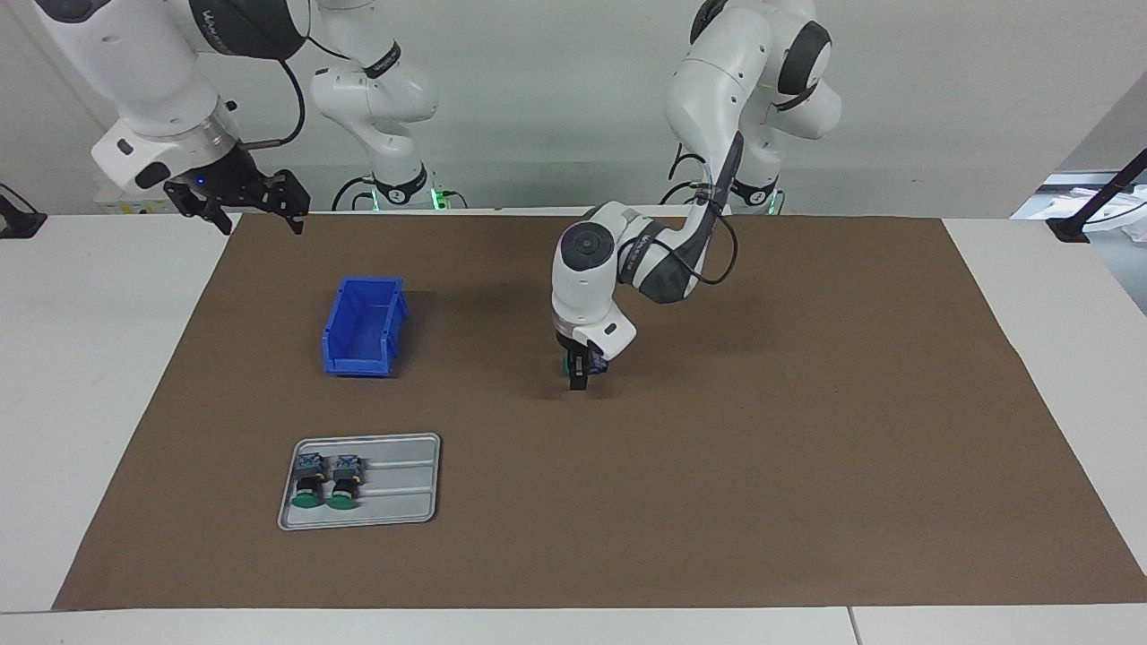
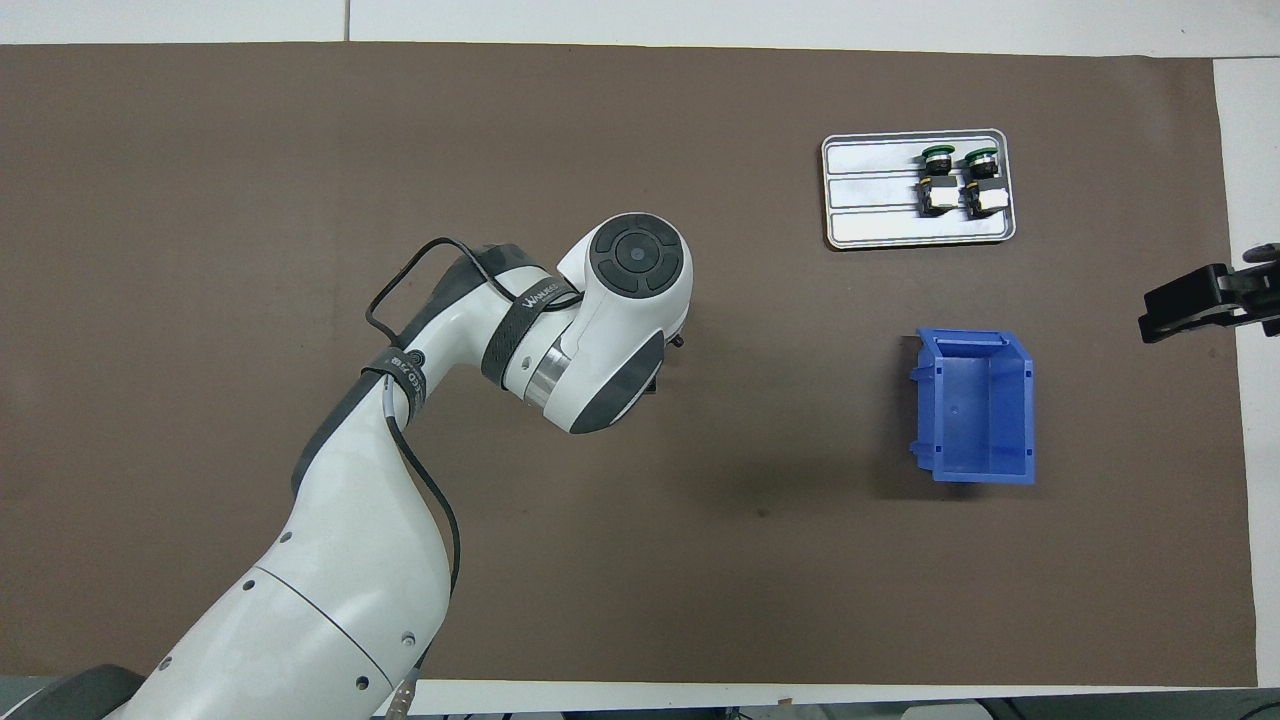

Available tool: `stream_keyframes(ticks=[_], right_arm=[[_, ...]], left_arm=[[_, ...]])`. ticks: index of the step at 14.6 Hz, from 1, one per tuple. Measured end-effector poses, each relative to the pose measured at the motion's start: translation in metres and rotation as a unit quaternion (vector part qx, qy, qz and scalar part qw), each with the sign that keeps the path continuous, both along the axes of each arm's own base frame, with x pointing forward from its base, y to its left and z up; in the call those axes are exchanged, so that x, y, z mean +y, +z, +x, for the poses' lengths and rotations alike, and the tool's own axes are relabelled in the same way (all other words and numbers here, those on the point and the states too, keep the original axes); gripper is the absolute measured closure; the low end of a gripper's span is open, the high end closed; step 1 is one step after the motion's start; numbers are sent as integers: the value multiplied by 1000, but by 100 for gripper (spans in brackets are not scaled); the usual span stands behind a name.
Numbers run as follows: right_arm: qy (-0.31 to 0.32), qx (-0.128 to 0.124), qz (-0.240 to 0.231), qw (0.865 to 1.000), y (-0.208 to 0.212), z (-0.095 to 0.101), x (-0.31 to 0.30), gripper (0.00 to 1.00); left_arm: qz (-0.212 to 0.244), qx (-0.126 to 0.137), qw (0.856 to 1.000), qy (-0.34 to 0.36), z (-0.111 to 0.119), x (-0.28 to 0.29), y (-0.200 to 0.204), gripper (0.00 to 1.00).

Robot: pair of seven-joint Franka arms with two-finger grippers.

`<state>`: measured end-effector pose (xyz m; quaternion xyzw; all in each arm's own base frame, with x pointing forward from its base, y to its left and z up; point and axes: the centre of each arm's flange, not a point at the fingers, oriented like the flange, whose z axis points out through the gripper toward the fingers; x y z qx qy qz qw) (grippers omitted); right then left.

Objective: Place and press button with both arms
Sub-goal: 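Swing the left gripper toward the button module at mid-table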

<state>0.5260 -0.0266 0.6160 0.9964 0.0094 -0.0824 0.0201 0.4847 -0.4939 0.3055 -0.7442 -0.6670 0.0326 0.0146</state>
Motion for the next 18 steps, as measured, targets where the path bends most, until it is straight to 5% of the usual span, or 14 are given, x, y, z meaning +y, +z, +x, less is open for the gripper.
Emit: stream_keyframes(ticks=[5, 13, 18], right_arm=[[0, 0, 0, 1000, 0, 0, 0, 0], [0, 0, 0, 1000, 0, 0, 0, 0], [0, 0, 0, 1000, 0, 0, 0, 0]], left_arm=[[1, 0, 1000, 1, 1, 1, -4, 26], [-2, -3, 1000, -1, -1, -2, -3, 67], [-6, -9, 1000, 1, 3, -2, 2, 67]])
